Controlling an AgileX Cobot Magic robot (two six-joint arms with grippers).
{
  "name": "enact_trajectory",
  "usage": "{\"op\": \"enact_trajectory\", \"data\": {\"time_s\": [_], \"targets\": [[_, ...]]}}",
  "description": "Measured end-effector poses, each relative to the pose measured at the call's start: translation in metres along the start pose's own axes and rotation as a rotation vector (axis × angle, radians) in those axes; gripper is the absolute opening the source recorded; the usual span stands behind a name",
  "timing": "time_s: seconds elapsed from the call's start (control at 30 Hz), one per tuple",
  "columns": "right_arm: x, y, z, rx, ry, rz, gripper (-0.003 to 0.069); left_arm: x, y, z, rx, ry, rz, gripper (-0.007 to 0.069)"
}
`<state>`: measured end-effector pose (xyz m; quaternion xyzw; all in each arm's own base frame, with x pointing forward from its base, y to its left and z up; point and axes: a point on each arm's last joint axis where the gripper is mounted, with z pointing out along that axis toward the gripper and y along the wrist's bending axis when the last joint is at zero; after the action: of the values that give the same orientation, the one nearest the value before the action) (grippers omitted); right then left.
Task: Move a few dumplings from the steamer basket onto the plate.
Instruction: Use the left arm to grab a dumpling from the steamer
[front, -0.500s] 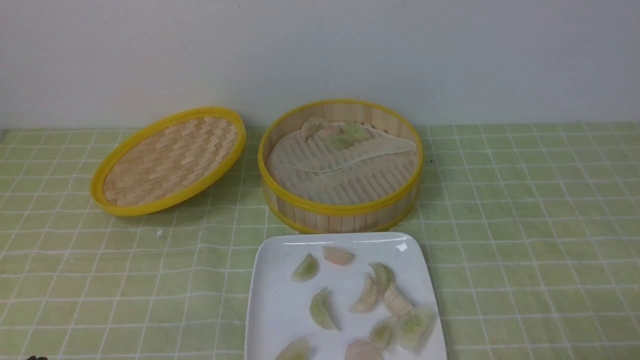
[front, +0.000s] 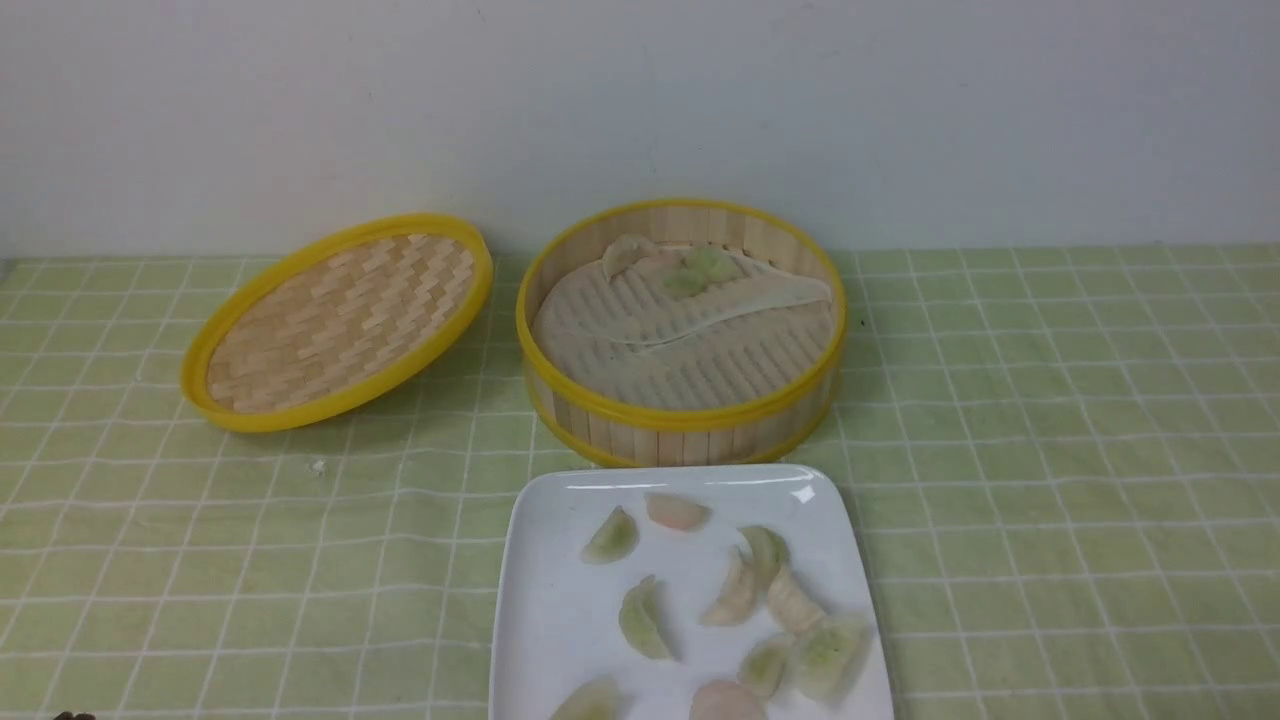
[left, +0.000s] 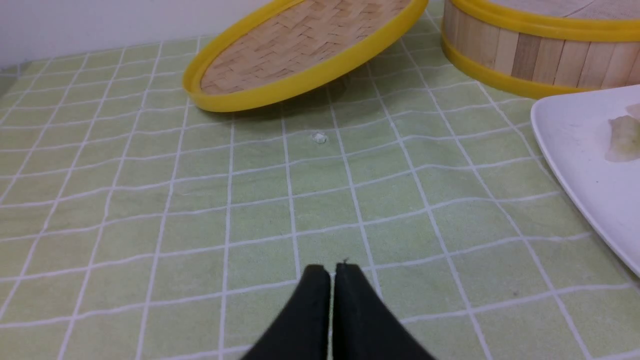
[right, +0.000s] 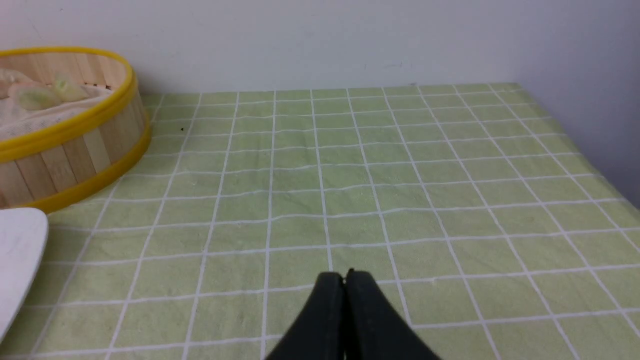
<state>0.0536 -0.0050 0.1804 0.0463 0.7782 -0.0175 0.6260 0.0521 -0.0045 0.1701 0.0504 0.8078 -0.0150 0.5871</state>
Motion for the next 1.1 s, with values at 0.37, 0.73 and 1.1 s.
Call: {"op": "enact_trajectory", "data": {"time_s": [0.37, 0.73, 1.1], "targets": [[0.000, 0.000, 0.000, 0.000, 0.000, 0.000, -0.0015, 0.000, 0.000, 0.000, 0.000, 0.000, 0.000, -0.0006], [0.000, 0.000, 0.000, 0.000, 0.000, 0.000, -0.0015, -0.010, -0.001, 0.000, 0.021, -0.123, -0.128, -0.0006], [0.000, 0.000, 0.000, 0.000, 0.000, 0.000, -0.0015, -0.037, 0.003, -0.008, 0.097, -0.428, -0.589, -0.0006]]}}
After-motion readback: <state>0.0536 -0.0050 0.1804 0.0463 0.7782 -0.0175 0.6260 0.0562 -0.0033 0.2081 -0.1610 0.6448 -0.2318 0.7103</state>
